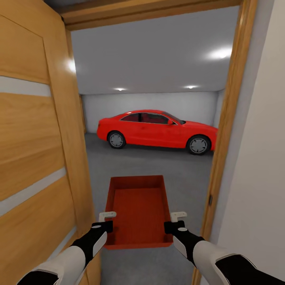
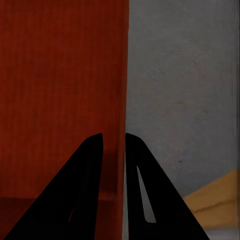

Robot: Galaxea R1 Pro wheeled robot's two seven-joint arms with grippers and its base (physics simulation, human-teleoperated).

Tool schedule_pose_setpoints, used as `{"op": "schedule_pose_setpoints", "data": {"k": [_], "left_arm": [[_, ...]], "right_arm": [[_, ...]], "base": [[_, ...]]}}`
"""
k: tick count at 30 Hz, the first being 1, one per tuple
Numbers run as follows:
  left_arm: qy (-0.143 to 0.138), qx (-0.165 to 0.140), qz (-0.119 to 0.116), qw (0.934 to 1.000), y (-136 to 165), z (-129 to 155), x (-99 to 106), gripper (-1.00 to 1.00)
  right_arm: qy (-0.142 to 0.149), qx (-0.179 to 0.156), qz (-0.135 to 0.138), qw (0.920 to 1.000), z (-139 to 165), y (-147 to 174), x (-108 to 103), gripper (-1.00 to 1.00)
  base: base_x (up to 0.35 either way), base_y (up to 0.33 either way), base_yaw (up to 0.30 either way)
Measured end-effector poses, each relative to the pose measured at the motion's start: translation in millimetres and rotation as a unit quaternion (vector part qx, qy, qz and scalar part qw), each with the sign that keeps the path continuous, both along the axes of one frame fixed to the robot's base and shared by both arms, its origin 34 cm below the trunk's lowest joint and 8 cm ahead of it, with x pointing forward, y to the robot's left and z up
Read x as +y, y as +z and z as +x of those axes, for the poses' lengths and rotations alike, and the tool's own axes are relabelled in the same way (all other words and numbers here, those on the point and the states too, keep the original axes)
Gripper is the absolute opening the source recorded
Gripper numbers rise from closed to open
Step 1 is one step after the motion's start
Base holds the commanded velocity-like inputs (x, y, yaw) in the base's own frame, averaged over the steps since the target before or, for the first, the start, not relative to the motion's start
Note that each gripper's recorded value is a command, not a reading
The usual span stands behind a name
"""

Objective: Move the two storage containers from the living room to the garage. In the garage, place one container on the floor and stack the other container on top of it (either order is fine).

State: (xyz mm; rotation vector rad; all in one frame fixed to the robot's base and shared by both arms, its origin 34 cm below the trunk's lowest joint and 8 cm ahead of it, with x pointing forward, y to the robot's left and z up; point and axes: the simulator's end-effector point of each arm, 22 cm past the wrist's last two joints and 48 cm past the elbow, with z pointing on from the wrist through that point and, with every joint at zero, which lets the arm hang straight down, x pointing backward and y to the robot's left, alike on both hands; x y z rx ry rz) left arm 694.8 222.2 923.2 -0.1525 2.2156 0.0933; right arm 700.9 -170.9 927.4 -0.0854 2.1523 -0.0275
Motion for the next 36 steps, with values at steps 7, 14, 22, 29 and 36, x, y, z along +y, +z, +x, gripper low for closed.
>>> {"op": "schedule_pose_setpoints", "data": {"k": [7, 14, 22, 29, 36], "left_arm": [[0.000, 0.000, 0.000, 1.0000, -0.1, 0.1, 0.0, -1.00], [0.000, 0.000, 0.000, 1.0000, -0.1, 0.1, 0.0, -1.00], [0.000, 0.000, 0.000, 1.0000, -0.1, 0.0, 0.1, -1.00], [0.000, 0.000, 0.000, 1.0000, -0.1, 0.0, 0.1, -1.00], [0.000, 0.000, 0.000, 1.0000, -0.1, 0.1, 0.1, -1.00]], "right_arm": [[0.000, 0.000, 0.000, 1.0000, 0.1, 0.0, 0.0, -1.00], [0.000, 0.000, 0.000, 1.0000, 0.1, 0.0, 0.0, -1.00], [0.000, 0.000, 0.000, 1.0000, 0.1, 0.0, 0.1, -1.00], [0.000, 0.000, 0.000, 1.0000, 0.1, 0.0, 0.1, -1.00], [0.000, 0.000, 0.000, 1.0000, 0.1, 0.0, 0.1, -1.00]], "base": [[0.177, 0.143, -0.243], [0.145, 0.111, -0.243], [0.142, 0.108, -0.179], [0.142, 0.108, -0.011], [0.140, 0.107, 0.000]]}}
